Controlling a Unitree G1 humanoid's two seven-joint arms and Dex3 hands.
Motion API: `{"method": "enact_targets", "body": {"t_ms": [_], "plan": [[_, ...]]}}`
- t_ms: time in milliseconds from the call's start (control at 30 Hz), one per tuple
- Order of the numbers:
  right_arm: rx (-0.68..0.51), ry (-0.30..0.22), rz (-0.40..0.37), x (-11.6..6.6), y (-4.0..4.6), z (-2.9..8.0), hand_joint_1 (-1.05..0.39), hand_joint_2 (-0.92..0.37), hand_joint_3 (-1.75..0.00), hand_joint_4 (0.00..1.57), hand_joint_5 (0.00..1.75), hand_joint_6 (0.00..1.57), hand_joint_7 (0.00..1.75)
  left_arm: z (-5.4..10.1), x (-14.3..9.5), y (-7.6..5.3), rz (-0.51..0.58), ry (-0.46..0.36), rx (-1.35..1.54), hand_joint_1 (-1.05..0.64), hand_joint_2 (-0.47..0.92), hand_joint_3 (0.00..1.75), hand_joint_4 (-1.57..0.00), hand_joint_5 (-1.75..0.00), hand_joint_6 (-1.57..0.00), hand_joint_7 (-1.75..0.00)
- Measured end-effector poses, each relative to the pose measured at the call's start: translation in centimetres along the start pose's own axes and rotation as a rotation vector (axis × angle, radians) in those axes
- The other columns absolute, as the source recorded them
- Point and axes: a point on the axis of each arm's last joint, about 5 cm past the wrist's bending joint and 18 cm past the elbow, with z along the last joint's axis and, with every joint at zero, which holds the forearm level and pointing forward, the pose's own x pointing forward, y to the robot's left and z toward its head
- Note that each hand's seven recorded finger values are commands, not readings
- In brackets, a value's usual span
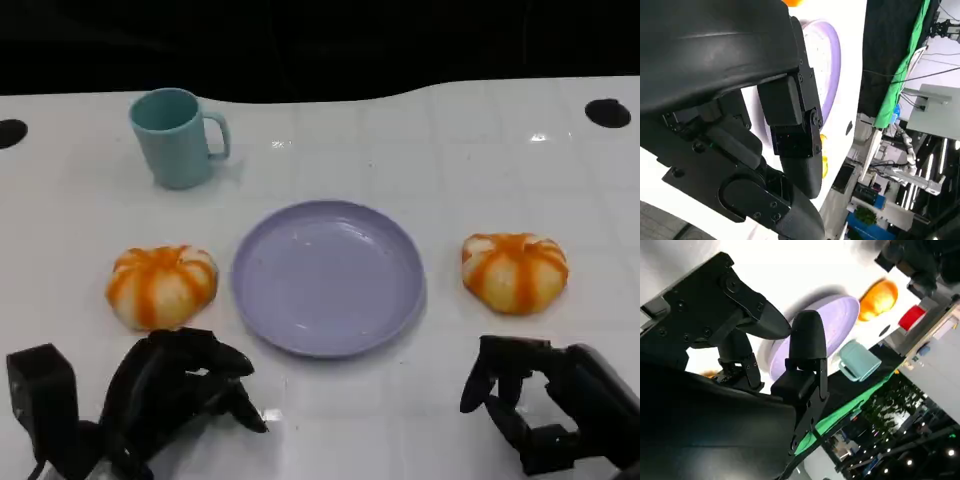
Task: Grasp the bread from the table and place it into the plate.
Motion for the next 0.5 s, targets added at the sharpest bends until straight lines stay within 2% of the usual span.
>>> {"method": "enact_targets", "body": {"t_ms": [67, 200, 267, 333, 433, 500], "plan": [[0.004, -0.003, -0.008, 0.1, -0.13, 0.0, -0.11, -0.53, -1.02, 0.67, 1.41, 0.72, 0.98, 0.0, 0.0, 0.0, 0.000, 0.000, 0.000, -1.05, 0.72, 0.00, -1.57, -0.58, -1.57, -0.21], [0.000, -0.020, -0.023, 0.4, -0.43, 0.3, -0.17, -0.54, -0.90, 0.67, 1.32, 0.70, 0.83, 0.0, 0.1, 0.0, 0.000, 0.001, -0.002, -1.05, 0.71, 0.00, -1.57, -0.58, -1.57, -0.20], [-0.009, -0.034, -0.040, 0.5, -0.73, 0.4, -0.23, -0.59, -0.80, 0.58, 1.22, 0.65, 0.74, 0.1, 0.2, 0.0, -0.001, 0.001, -0.002, -1.05, 0.71, 0.00, -1.57, -0.58, -1.57, -0.20], [-0.021, -0.051, -0.055, 0.7, -1.06, 0.7, -0.27, -0.69, -0.64, 0.53, 1.08, 0.62, 0.64, 0.1, 0.2, 0.0, -0.001, 0.001, -0.001, -1.05, 0.71, 0.00, -1.57, -0.58, -1.57, -0.20], [-0.047, -0.071, -0.055, 0.9, -1.44, 0.9, -0.32, -0.88, -0.24, 0.50, 0.71, 0.60, 0.35, 0.1, 0.2, 0.0, -0.001, 0.001, -0.001, -1.05, 0.71, 0.00, -1.57, -0.58, -1.57, -0.21], [-0.067, -0.078, -0.049, 0.9, -1.65, 1.0, -0.35, -0.91, -0.16, 0.44, 0.61, 0.57, 0.27, 0.1, 0.2, 0.0, -0.001, 0.001, -0.001, -1.05, 0.71, 0.00, -1.57, -0.59, -1.57, -0.21]]}}
